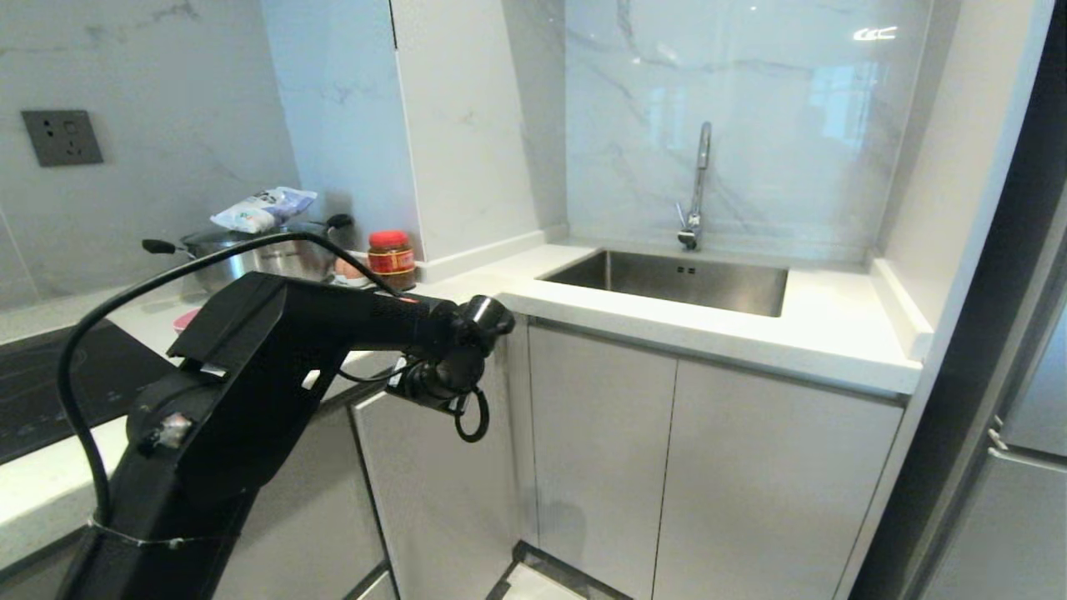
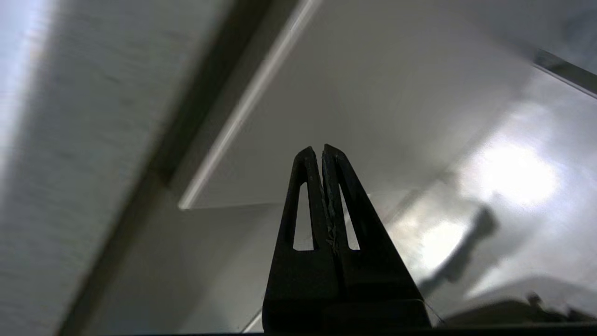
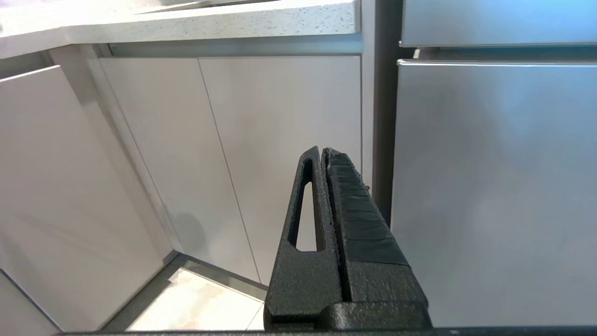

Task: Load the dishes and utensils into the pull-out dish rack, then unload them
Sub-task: Close the cupboard

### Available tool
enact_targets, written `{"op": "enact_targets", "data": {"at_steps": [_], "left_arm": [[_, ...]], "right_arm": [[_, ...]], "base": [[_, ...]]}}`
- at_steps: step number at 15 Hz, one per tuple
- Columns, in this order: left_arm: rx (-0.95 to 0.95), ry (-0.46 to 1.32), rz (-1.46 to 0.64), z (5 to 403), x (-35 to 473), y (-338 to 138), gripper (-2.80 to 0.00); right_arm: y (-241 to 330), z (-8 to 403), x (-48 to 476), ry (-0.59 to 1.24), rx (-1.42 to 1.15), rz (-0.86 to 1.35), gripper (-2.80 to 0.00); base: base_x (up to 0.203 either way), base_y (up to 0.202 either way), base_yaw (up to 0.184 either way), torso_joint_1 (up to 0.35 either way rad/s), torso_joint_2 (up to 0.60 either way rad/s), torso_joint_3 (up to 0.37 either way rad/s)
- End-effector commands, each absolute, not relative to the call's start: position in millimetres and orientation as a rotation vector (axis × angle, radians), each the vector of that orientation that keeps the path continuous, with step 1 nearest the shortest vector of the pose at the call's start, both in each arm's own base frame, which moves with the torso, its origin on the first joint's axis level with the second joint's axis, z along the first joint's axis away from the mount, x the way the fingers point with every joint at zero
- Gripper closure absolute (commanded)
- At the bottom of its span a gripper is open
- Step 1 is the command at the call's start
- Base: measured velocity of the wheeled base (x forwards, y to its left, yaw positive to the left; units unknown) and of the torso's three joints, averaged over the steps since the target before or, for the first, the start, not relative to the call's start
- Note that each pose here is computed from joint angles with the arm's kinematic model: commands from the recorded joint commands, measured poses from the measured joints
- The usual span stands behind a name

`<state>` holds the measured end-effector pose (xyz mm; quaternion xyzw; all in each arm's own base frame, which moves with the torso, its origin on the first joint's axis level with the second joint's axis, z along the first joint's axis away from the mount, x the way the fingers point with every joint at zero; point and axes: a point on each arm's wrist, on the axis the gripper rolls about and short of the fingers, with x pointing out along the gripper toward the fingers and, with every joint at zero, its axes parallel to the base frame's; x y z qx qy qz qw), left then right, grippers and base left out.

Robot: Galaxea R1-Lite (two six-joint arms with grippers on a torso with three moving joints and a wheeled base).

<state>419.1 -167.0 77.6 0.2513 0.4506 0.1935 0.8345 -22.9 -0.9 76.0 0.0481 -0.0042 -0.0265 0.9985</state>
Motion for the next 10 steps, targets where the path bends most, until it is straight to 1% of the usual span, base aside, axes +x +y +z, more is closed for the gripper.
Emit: {"op": "enact_targets", "data": {"at_steps": [1,4,10], "left_arm": [[0.538,0.949,0.483,74,430,-150,0.0],[0.535,0.943,0.525,77,439,-136,0.0],[0.555,0.949,0.528,70,438,-139,0.0]], "right_arm": [[-1,76,-23,-0.013,0.097,-0.053,0.0],[-1,76,-23,-0.013,0.097,-0.053,0.0],[-1,76,-23,-0.013,0.097,-0.053,0.0]], "base": [[0.0,0.0,0.0,0.0,0.0,0.0],[0.0,0.0,0.0,0.0,0.0,0.0],[0.0,0.0,0.0,0.0,0.0,0.0]]}}
